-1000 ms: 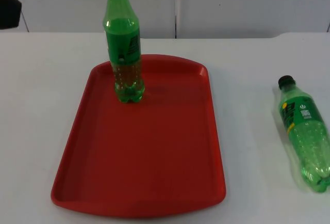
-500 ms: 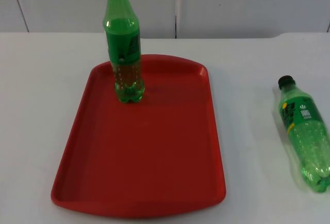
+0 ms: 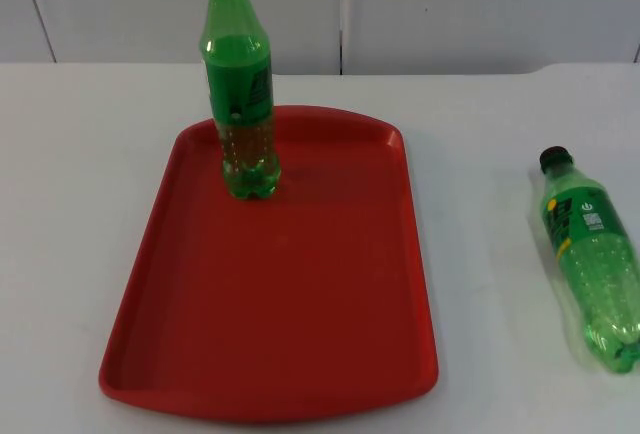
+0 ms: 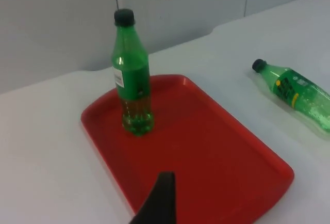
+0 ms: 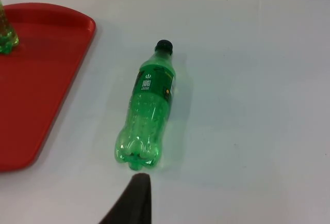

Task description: Place the bottle upright on the tray.

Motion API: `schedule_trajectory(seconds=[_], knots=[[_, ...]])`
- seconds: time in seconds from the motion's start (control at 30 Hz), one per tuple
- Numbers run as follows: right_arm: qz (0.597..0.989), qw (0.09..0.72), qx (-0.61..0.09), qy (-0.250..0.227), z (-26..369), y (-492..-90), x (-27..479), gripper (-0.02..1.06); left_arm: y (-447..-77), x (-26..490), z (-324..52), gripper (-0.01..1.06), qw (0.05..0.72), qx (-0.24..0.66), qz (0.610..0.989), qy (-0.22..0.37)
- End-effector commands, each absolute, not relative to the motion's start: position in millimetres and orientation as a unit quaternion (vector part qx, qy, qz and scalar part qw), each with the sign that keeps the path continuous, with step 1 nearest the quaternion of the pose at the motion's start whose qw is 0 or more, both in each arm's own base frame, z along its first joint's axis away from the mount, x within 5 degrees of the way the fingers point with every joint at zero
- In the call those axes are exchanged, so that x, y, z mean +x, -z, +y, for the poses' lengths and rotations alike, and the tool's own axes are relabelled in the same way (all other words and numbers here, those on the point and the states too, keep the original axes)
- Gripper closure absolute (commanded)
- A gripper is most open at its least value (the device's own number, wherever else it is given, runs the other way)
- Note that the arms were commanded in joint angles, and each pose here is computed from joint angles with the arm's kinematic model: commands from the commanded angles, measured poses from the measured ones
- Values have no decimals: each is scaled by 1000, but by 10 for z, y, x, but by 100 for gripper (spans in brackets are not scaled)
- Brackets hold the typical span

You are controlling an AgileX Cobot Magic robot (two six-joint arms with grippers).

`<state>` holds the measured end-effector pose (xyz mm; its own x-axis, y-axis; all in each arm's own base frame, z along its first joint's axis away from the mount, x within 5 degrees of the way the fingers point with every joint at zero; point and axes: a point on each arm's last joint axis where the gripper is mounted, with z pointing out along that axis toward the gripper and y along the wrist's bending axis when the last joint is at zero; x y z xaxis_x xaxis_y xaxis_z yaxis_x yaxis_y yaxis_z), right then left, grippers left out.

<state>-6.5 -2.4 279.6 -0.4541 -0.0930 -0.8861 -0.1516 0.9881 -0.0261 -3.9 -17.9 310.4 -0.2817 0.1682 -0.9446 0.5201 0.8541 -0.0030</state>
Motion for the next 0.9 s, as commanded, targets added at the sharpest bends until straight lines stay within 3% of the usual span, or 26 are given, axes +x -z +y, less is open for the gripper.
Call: schedule_trajectory(seconds=[0.0,0.23,0.87], knots=[[851,520,-71,-27,-24,-2800,-71,-1,-3038,-102,-163,18,556,217,785,164],[851,520,-71,-27,-24,-2800,-71,-1,-2876,-119,-141,18,532,206,806,161],[851,520,-71,-27,-24,-2800,-71,-1,-2853,-110,-105,18,526,206,814,136]])
